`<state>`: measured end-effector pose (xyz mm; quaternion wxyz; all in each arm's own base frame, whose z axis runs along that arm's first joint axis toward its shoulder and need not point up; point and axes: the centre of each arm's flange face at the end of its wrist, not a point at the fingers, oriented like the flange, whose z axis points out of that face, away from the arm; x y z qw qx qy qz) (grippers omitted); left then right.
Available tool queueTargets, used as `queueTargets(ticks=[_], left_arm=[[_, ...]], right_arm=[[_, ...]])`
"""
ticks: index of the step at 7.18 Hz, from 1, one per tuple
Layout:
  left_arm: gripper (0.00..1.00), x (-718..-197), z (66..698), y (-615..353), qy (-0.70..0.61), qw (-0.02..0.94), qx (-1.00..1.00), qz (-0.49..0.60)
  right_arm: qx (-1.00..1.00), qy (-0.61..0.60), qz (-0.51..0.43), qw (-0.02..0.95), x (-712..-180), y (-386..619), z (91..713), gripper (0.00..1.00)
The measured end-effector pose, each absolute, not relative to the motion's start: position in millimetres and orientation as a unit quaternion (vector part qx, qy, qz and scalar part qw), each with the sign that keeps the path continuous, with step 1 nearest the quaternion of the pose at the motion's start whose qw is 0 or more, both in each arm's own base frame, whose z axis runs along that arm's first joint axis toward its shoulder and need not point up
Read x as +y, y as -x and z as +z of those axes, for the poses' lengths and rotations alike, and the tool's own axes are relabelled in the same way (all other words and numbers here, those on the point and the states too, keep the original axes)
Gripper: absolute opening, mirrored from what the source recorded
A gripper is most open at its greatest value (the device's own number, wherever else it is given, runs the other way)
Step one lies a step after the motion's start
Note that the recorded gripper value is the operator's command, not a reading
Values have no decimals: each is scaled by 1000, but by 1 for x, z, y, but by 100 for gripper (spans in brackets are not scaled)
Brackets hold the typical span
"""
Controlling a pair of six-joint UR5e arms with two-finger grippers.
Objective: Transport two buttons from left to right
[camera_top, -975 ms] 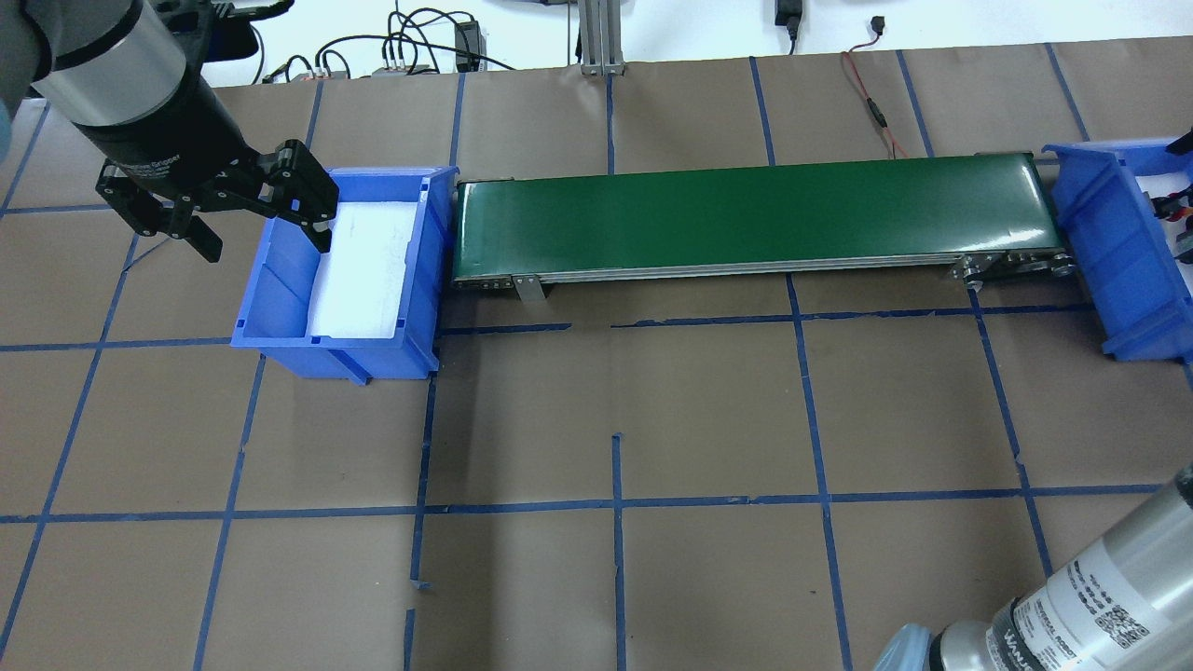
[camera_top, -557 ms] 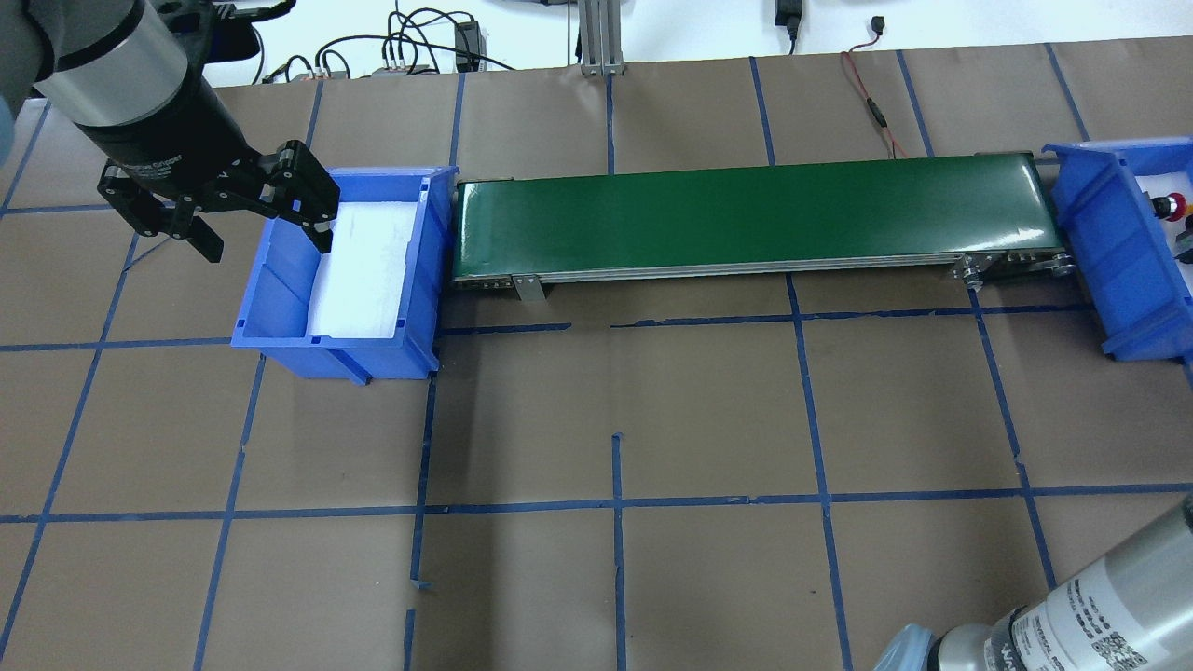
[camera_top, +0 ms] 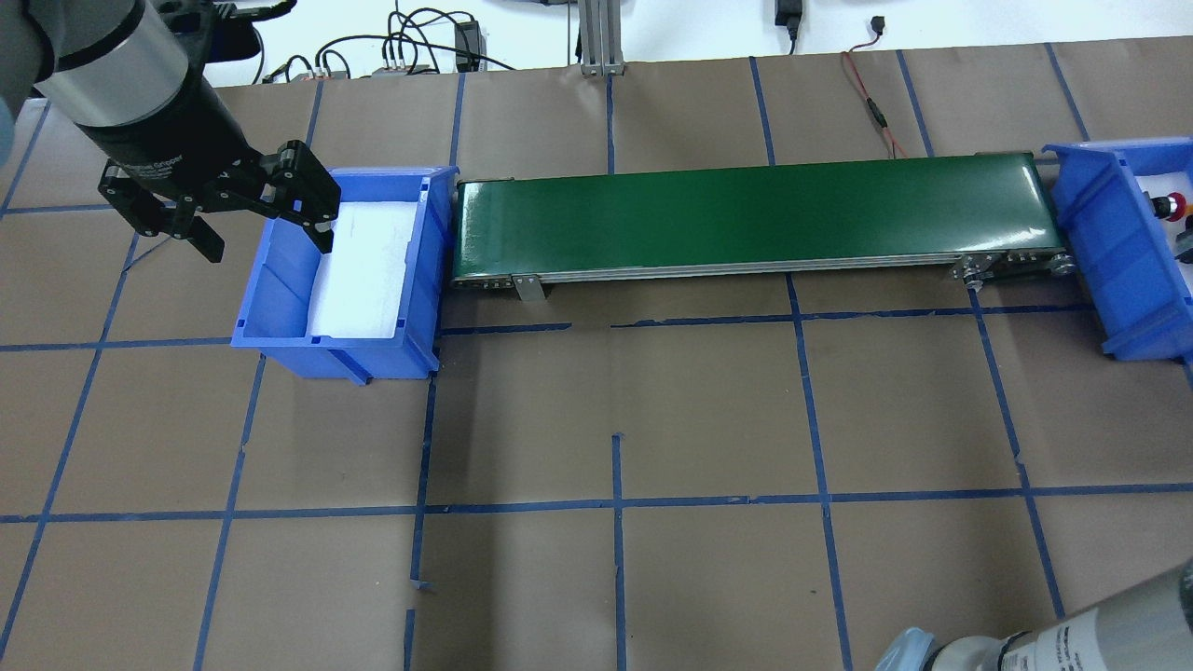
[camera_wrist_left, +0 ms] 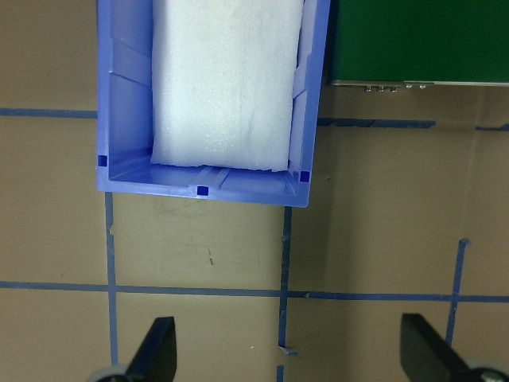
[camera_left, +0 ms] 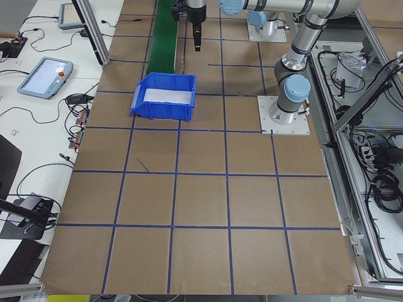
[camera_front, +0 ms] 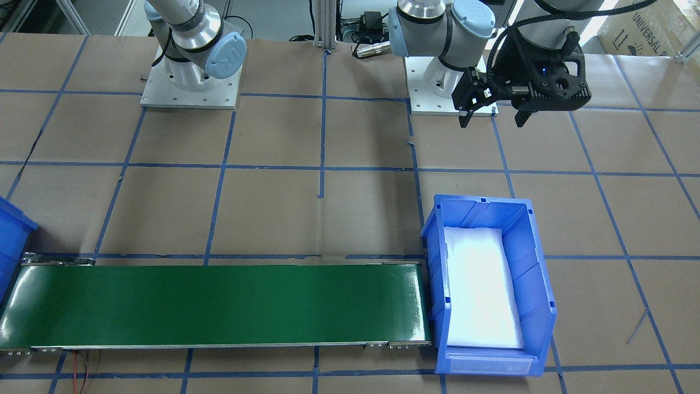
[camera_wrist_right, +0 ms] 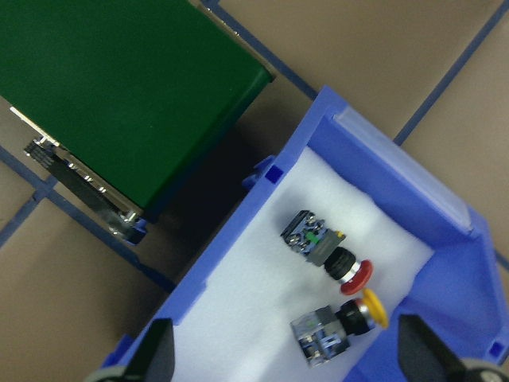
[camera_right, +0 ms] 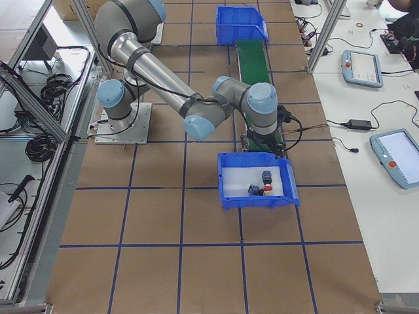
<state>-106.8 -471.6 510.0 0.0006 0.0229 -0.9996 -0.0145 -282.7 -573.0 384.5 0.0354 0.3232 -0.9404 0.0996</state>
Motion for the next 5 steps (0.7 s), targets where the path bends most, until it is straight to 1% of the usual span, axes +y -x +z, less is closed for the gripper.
queueTargets(ticks=[1,2,5], left_arm=[[100,-472,510,107,-23,0,-1000,-15],[100,-472,510,107,-23,0,-1000,-15],[100,-472,510,106,-23,0,-1000,-15]], right_arm=[[-956,-278,87,30,-560,261,382,100],[-965,-247,83,25,-559,233,382,100],[-979,-181,93,19,-572,134,407,100]])
